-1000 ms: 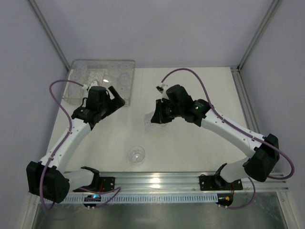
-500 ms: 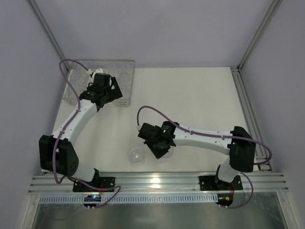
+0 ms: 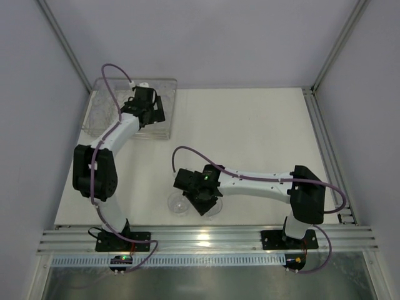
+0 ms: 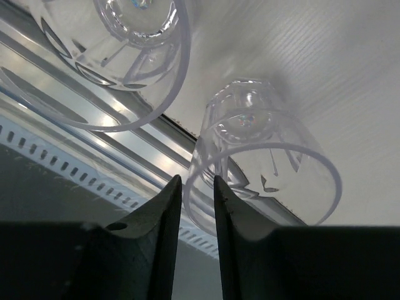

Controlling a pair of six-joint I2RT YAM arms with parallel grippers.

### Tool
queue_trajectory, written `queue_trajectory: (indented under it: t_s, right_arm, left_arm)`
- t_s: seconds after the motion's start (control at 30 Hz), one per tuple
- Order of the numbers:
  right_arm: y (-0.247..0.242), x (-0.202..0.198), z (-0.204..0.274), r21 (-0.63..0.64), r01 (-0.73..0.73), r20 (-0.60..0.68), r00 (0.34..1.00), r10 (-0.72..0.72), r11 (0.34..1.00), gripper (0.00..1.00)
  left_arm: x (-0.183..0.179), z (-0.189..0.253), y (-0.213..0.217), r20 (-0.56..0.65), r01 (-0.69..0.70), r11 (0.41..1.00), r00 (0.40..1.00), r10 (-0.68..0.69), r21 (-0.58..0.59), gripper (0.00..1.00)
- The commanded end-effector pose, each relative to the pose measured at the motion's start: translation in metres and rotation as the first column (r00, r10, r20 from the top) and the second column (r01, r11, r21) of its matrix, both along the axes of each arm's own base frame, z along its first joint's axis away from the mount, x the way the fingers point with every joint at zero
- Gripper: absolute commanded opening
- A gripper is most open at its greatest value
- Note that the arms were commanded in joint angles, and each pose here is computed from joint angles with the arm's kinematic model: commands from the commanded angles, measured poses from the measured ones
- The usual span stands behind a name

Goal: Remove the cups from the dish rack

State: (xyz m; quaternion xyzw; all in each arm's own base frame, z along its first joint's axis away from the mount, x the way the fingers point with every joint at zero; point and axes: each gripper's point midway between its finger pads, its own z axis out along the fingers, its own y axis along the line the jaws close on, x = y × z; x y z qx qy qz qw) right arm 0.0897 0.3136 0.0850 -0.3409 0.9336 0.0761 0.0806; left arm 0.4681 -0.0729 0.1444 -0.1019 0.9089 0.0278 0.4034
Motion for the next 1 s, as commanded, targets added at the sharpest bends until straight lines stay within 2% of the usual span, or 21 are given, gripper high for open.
queue_trajectory:
  t_s: [0.0,0.07,0.2,0.3,0.4,0.63,0.83,0.97]
  right_arm:
    - [0.018,0.000,0.026,0.089,-0.013,0.017,1.000,0.011,0.996,0.32]
    - [0.019,0.001,0.030,0.099,-0.015,0.021,1.000,0.013,0.995,0.35]
    - [0.019,0.001,0.035,0.117,-0.016,0.025,1.000,0.013,0.993,0.51]
    - [0.026,-0.004,0.050,0.181,-0.032,0.011,0.999,0.030,0.983,0.61]
    - [0.031,-0.005,0.067,0.246,-0.040,0.026,0.999,0.035,0.968,0.67]
    - [0.026,0.001,0.085,0.270,-0.013,0.056,0.998,-0.002,0.963,0.68]
    - [0.017,0.016,0.092,0.301,0.039,0.087,0.994,-0.068,0.953,0.68]
    - [0.009,0.022,0.094,0.299,0.056,0.096,0.991,-0.088,0.953,0.67]
  left_arm:
    - [0.029,0.020,-0.001,0.081,0.016,1.000,0.997,-0.017,0.014,1.00]
    - [0.037,0.023,-0.007,0.096,0.034,0.999,0.995,-0.034,0.000,1.00]
    - [0.045,0.024,-0.023,0.100,0.095,0.995,0.991,-0.091,-0.034,1.00]
    - [0.047,0.024,-0.036,0.094,0.143,0.990,0.985,-0.142,-0.010,1.00]
    - [0.048,0.022,-0.049,0.083,0.190,0.982,0.978,-0.191,0.021,1.00]
    - [0.045,-0.016,-0.053,-0.067,0.187,0.980,0.981,-0.182,0.074,1.00]
    - [0.039,-0.026,-0.040,-0.092,0.127,0.984,0.989,-0.116,0.128,1.00]
    - [0.037,-0.023,-0.047,-0.073,0.137,0.987,0.989,-0.131,0.087,0.98]
